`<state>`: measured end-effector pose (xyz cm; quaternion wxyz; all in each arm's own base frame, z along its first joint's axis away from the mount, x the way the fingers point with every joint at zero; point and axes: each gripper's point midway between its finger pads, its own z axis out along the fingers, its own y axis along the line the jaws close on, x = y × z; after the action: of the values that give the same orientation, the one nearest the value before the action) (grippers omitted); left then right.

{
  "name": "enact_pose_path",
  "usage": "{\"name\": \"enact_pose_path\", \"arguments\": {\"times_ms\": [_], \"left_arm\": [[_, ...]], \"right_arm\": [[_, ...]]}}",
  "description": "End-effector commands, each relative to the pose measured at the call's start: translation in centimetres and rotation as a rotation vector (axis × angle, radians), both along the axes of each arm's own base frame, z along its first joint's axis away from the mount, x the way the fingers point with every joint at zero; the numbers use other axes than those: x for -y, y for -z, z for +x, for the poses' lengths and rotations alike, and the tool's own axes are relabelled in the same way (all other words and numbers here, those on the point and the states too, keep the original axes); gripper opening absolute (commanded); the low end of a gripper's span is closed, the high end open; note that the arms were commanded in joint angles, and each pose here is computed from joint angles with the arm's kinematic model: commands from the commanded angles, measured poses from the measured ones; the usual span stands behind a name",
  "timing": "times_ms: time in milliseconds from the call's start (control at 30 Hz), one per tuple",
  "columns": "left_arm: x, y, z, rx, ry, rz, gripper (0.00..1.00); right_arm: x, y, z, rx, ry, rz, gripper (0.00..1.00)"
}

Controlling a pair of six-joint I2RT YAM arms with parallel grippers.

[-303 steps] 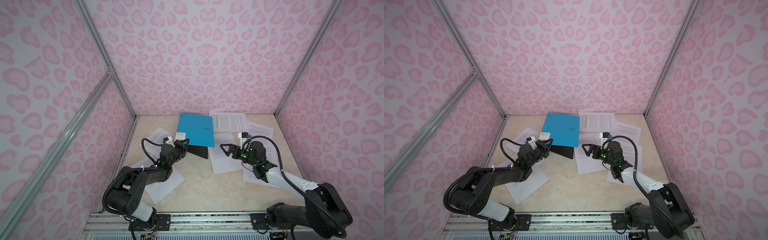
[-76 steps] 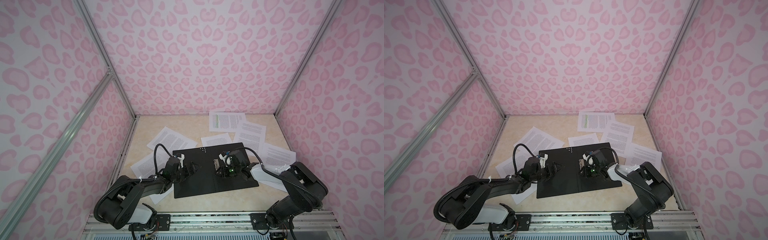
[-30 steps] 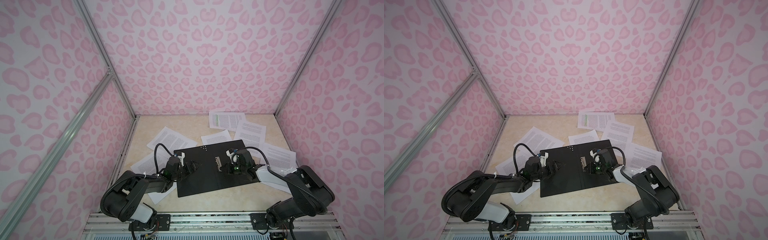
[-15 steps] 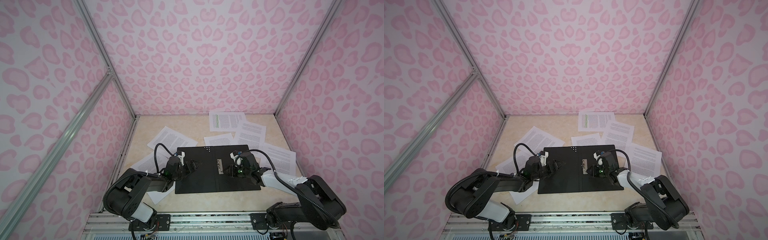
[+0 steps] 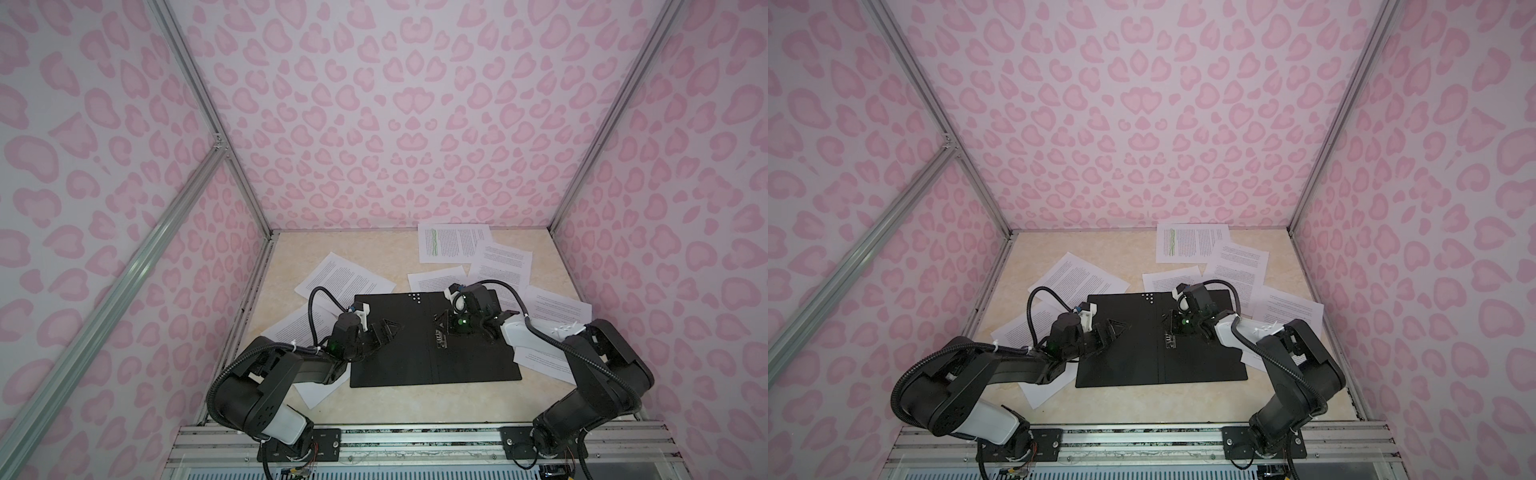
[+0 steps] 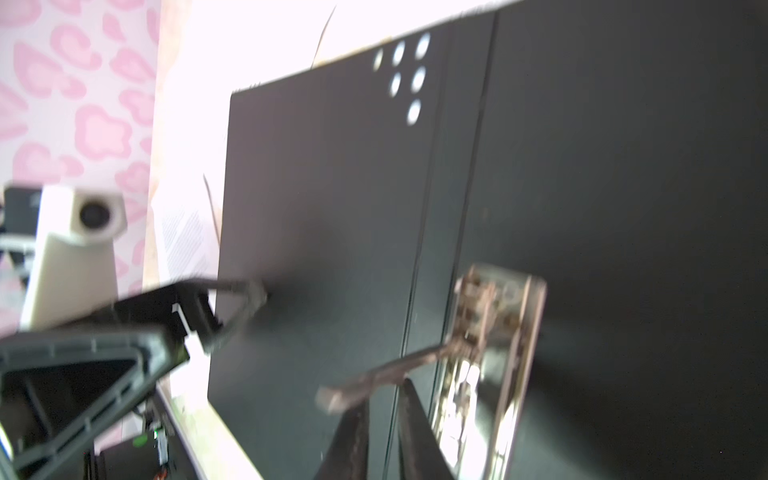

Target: Put the files into the folder

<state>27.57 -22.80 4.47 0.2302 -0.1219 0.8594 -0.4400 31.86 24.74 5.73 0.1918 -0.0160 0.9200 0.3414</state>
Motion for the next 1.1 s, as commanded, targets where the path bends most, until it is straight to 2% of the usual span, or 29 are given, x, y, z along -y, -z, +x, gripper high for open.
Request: {"name": "enact_pose_path", "arguments": {"times_ms": [0, 67, 233, 400, 467, 600, 700, 767, 833, 933, 1000, 1067], "left_arm": [[-2.1, 4.4, -2.9, -0.211, -0.024, 0.130, 0.96], [-1.7, 3.6, -2.7, -0.200, -0.008, 0.106, 0.96], [-0.9, 0.4, -1.6, -0.151, 0.025, 0.025, 0.96], [-0.2, -5.5, -0.7, -0.029, 0.092, -0.050, 0.96], [-1.0, -7.5, -0.6, 0.008, 0.067, -0.039, 0.96], [-7.1, -9.2, -1.5, 0.029, -0.132, 0.185, 0.98], [-13.1, -9.1, -3.7, -0.030, -0.308, 0.329, 0.99], [-16.1, -8.6, -5.5, -0.095, -0.388, 0.374, 0.99], [-18.5, -7.5, -7.3, -0.174, -0.458, 0.412, 0.99], [-19.3, -6.8, -8.2, -0.256, -0.499, 0.415, 0.98], [-21.0, -5.7, -9.3, -0.339, -0.605, 0.452, 0.98], [-22.2, -4.5, -10.1, -0.380, -0.696, 0.441, 0.98]], "right_arm": [[0.2, 1.1, 1.6, -0.043, 0.003, -0.041, 0.18], [-0.3, 1.1, 2.7, -0.052, -0.005, -0.023, 0.19], [-1.1, -0.9, 4.3, -0.022, -0.026, -0.014, 0.31], [-0.9, -5.1, 4.2, 0.076, -0.040, -0.003, 0.52], [-1.2, -6.3, 3.6, 0.110, -0.061, -0.009, 0.59], [-3.1, -7.3, 1.8, 0.148, -0.146, -0.012, 0.67], [-4.9, -7.1, 0.2, 0.179, -0.200, -0.021, 0.70], [-5.6, -6.6, -0.5, 0.201, -0.214, -0.055, 0.75], [-6.6, -6.3, -1.3, 0.224, -0.243, -0.073, 0.86], [-8.0, -6.1, -2.3, 0.247, -0.278, -0.052, 0.93], [-8.7, -5.5, -2.7, 0.256, -0.313, -0.066, 0.97], [-8.9, -4.8, -2.7, 0.269, -0.327, -0.097, 0.98]]}}
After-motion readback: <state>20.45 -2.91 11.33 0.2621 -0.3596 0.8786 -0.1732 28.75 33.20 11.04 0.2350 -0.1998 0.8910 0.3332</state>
